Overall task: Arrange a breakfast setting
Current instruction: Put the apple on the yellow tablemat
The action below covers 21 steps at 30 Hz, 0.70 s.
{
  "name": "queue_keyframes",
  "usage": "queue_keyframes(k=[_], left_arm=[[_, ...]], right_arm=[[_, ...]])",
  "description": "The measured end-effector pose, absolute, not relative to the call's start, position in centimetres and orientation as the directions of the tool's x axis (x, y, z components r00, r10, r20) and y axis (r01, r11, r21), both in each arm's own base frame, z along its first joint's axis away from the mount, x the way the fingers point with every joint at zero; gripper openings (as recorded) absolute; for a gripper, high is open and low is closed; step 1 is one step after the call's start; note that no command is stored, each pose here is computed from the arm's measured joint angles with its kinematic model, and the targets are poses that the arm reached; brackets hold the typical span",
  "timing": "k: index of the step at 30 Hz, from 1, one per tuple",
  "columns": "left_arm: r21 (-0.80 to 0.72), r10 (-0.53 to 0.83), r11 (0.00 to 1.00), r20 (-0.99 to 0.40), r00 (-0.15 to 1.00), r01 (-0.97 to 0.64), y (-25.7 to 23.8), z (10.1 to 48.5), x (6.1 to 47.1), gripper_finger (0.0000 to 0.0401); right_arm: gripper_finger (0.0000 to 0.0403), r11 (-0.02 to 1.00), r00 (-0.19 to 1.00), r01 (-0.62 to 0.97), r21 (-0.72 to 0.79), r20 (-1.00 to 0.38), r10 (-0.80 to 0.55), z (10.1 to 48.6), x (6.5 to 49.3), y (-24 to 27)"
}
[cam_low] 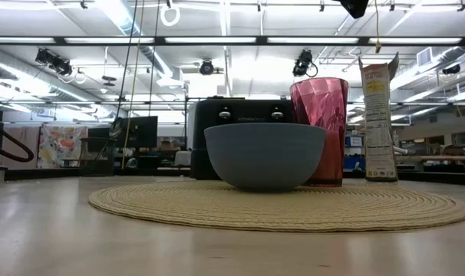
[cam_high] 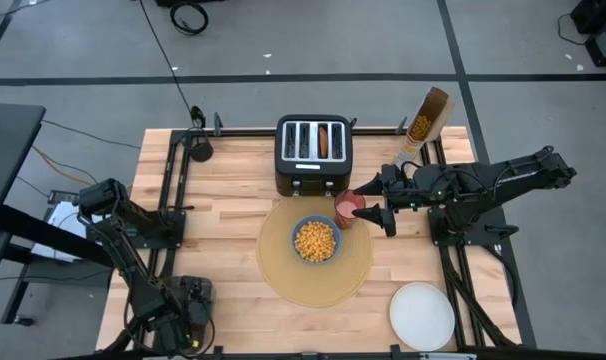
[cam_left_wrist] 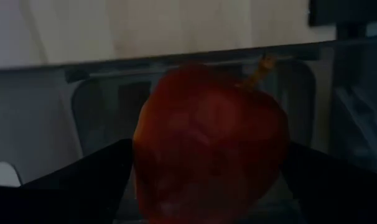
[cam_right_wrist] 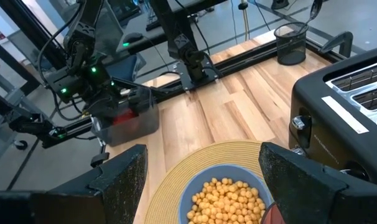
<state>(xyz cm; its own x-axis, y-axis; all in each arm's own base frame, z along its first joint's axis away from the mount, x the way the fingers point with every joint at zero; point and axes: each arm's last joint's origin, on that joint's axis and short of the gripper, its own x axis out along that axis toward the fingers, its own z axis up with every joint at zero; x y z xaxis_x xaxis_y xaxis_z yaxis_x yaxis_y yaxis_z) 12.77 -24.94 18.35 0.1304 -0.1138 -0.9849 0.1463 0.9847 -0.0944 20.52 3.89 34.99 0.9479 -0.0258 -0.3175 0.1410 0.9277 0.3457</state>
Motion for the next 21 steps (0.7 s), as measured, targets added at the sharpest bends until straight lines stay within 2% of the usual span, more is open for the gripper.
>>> queue_keyframes(k=[12,16,21], left_arm=[[-0.049,-0.065,0.991,-0.99,0.128,0.127,-23.7,15.8,12.2,0.0394],[-0.059,-0.073,0.991,-0.99,0.119,0.116,-23.6,15.7,12.2,0.0373],[-0.095,-0.101,0.989,-0.993,0.053,0.111,-23.9,16.4,12.3,0.035]], right_arm=[[0.0312,0.919,0.948,0.148,0.366,-0.317,-0.026,35.0,20.5,3.9],[0.0312,0.919,0.948,0.148,0.365,-0.317,-0.026,35.0,20.5,3.9],[0.0312,0.922,0.948,0.146,0.359,-0.317,-0.026,35.0,20.5,3.9]])
